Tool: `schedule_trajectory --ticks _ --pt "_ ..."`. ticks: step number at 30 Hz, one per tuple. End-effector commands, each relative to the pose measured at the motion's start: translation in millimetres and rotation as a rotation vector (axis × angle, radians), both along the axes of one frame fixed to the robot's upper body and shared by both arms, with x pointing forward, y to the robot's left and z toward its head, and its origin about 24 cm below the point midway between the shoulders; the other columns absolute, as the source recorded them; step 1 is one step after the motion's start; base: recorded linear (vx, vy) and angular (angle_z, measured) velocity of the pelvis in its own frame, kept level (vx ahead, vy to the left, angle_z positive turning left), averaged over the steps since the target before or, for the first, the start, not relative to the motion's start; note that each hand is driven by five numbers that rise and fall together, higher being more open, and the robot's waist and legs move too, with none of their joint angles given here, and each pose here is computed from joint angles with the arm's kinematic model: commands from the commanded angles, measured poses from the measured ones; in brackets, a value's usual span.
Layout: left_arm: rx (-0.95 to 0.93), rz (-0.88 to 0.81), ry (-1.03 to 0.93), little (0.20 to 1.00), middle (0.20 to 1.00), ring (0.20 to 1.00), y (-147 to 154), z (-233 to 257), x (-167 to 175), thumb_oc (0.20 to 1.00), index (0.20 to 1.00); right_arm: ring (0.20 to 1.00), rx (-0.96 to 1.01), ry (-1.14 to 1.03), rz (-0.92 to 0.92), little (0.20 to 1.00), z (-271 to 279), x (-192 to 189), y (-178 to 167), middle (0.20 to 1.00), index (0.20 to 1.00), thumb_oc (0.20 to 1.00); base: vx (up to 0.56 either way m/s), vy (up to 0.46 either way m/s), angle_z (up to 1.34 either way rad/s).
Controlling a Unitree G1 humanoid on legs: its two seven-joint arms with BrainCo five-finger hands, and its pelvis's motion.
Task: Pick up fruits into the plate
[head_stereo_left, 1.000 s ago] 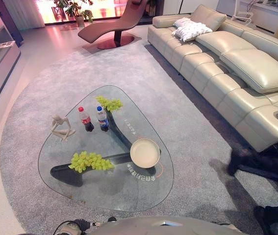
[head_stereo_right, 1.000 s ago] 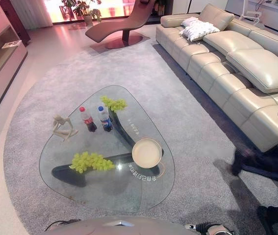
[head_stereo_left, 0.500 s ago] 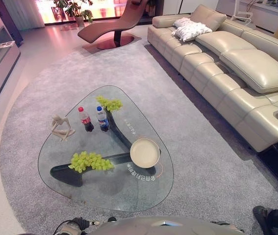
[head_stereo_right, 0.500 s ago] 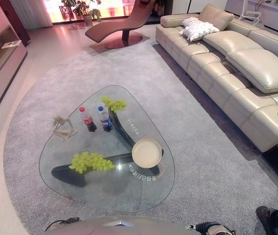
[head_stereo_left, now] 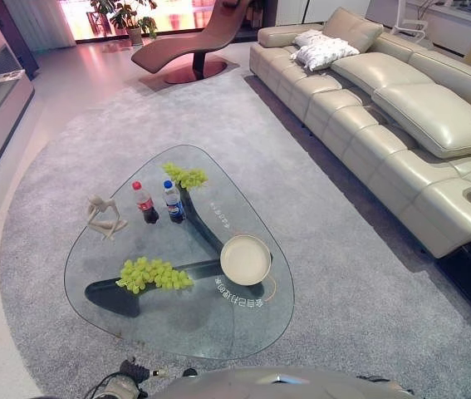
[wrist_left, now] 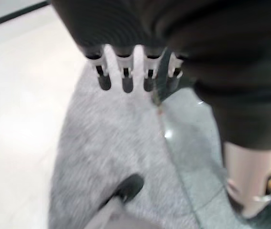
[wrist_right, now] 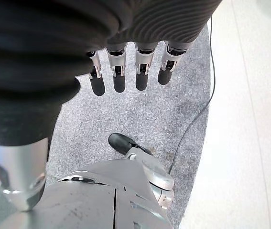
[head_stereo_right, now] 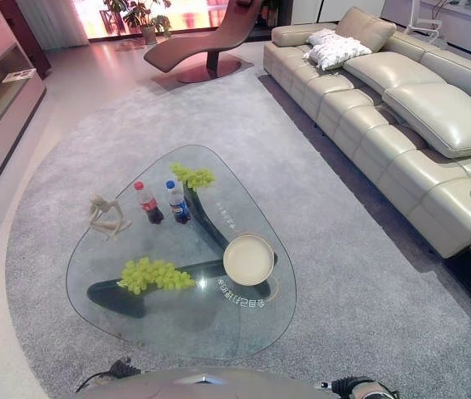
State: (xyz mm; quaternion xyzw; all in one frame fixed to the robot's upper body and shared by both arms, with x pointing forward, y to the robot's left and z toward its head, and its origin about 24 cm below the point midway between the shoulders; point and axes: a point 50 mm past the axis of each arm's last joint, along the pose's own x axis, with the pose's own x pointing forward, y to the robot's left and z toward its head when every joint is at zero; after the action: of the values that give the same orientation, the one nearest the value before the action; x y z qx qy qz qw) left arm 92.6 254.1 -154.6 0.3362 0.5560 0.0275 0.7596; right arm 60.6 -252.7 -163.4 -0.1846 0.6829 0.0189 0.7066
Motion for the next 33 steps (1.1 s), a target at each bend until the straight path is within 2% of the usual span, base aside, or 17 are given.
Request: schedule_trajectory --ticks 1,5,11,13,15,17,25,33 --pt "0.150 -0.156 -0.205 1.000 1.000 1.000 19.2 31.5 71.2 1.000 1.000 1.000 -0.039 -0.036 0.090 1.000 10.8 38.5 -11.6 1.000 1.000 1.000 -0.14 0.046 -0.09" --pt "0.277 -0.307 -0.400 1.000 1.000 1.000 26.0 73.6 133.1 1.000 1.000 1.000 -0.082 -0.079 0.111 1.000 19.7 56.8 -23.4 1.000 1.000 1.000 -0.14 0.071 -0.05" --pt "0.433 -0.455 -0.600 1.000 1.000 1.000 41.3 141.3 193.1 1.000 1.000 1.000 -0.125 -0.140 0.124 1.000 28.9 71.1 -36.1 1.000 1.000 1.000 -0.15 0.052 -0.12" --pt "0.449 -0.473 -0.619 1.000 1.000 1.000 43.4 150.4 199.6 1.000 1.000 1.000 -0.129 -0.152 0.124 1.000 30.4 73.8 -37.6 1.000 1.000 1.000 -0.12 0.027 -0.06" --pt "0.449 -0.565 -0.659 1.000 1.000 1.000 44.5 179.8 221.4 1.000 1.000 1.000 -0.144 -0.202 0.118 1.000 37.2 85.7 -42.9 1.000 1.000 1.000 -0.16 0.040 -0.03" --pt "0.493 -0.617 -0.664 1.000 1.000 1.000 46.3 194.3 230.1 1.000 1.000 1.000 -0.151 -0.230 0.117 1.000 42.2 94.3 -46.4 1.000 1.000 1.000 -0.11 0.044 -0.02" --pt "0.613 -0.524 -0.742 1.000 1.000 1.000 68.7 259.2 259.8 1.000 1.000 1.000 -0.157 -0.358 0.127 1.000 60.6 126.7 -52.3 1.000 1.000 1.000 -0.09 0.002 -0.05" --pt "0.637 -0.510 -0.598 1.000 1.000 1.000 82.4 268.7 262.4 1.000 1.000 1.000 -0.187 -0.413 0.097 1.000 74.2 144.0 -60.0 1.000 1.000 1.000 -0.06 -0.006 0.00"
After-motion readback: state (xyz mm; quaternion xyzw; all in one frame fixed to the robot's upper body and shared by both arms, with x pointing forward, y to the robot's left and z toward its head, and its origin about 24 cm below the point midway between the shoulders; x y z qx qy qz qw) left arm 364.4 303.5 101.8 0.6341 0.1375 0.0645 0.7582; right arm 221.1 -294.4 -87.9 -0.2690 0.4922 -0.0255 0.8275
